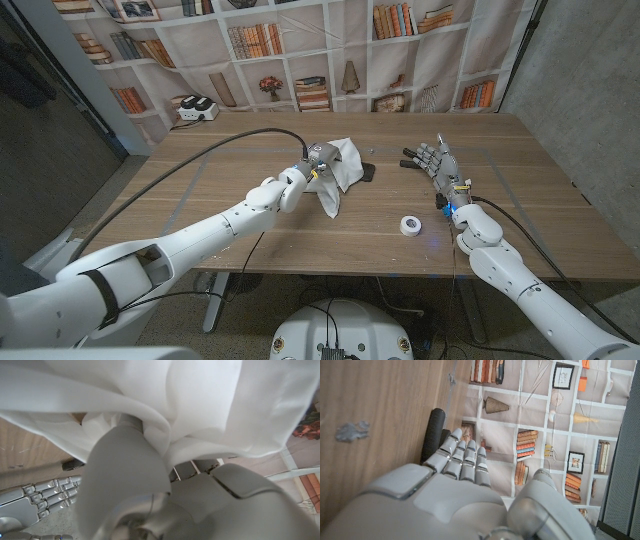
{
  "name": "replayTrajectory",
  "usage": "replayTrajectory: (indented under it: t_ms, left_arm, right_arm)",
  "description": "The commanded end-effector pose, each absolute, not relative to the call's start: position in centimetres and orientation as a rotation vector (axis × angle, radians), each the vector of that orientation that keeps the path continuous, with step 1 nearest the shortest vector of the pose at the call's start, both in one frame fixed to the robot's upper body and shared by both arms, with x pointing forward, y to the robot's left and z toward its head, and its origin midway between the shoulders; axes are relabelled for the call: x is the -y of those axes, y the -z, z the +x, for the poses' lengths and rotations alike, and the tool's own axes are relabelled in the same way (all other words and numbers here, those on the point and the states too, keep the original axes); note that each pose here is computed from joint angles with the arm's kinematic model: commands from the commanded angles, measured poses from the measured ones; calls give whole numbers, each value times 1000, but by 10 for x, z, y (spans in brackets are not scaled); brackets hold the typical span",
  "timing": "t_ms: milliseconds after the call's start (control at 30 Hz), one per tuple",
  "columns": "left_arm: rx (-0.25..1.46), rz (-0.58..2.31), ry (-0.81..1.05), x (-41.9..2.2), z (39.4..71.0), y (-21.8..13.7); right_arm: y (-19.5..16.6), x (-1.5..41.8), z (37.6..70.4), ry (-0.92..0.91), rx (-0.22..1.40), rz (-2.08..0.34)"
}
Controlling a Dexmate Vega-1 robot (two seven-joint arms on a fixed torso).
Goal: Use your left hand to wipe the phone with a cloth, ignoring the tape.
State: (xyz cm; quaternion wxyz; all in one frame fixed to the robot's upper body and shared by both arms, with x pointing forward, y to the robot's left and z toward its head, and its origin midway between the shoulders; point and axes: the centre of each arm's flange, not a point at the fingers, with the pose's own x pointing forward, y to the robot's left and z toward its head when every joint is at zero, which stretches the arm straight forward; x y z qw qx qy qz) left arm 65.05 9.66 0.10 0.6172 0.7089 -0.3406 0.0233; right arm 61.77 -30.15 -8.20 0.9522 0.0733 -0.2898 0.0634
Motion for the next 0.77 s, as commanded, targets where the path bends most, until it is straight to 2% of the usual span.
replayTrajectory:
  t_ms: [33, 767]
  left_arm:
    - [827, 1604, -84, -98, 646, -15]
    - [861, 1600, -102, -89, 643, -26]
  right_arm:
    - [79, 297, 614, -134, 595, 137]
    - [70, 299, 621, -151, 596, 134]
